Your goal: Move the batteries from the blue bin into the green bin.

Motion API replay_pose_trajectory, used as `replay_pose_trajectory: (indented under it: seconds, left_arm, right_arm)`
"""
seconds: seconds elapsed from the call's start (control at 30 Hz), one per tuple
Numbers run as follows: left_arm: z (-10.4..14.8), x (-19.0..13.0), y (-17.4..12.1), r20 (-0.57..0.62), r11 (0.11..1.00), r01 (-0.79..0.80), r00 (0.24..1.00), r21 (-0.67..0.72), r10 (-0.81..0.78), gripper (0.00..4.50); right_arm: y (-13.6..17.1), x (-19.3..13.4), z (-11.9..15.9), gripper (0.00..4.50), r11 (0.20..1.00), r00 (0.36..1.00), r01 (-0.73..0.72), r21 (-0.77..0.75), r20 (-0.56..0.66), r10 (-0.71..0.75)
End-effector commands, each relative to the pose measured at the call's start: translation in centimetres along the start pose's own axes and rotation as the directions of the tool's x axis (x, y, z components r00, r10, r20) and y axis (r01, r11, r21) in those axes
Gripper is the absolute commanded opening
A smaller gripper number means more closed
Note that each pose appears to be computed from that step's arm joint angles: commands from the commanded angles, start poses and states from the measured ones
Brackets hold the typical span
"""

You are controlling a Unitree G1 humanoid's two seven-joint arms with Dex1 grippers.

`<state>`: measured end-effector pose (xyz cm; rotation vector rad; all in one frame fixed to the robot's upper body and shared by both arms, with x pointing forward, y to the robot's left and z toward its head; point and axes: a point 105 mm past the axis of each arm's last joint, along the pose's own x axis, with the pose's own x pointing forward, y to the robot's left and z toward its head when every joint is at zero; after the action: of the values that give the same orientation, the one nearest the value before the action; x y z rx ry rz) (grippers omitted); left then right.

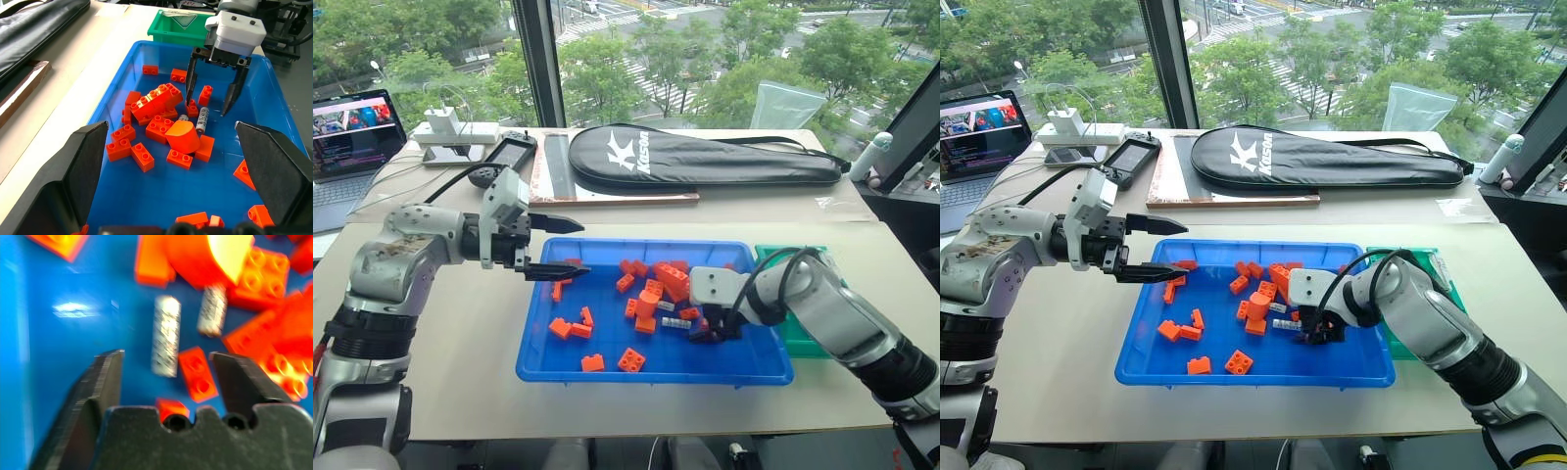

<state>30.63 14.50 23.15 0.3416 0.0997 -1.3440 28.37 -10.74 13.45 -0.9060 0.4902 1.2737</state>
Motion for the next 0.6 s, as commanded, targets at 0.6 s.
replay_pose_trajectory:
  seconds: [0.6]
  left_arm:
    - [0.9, -0.4, -0.2, -0.002, 0.999, 0.006, 1.0, 0.045, -0.006, 4.5]
  right_arm:
    - [1.6, 0.9, 1.2, 4.45, 0.993, 0.998, -0.045, 0.105, 0.058, 0.039]
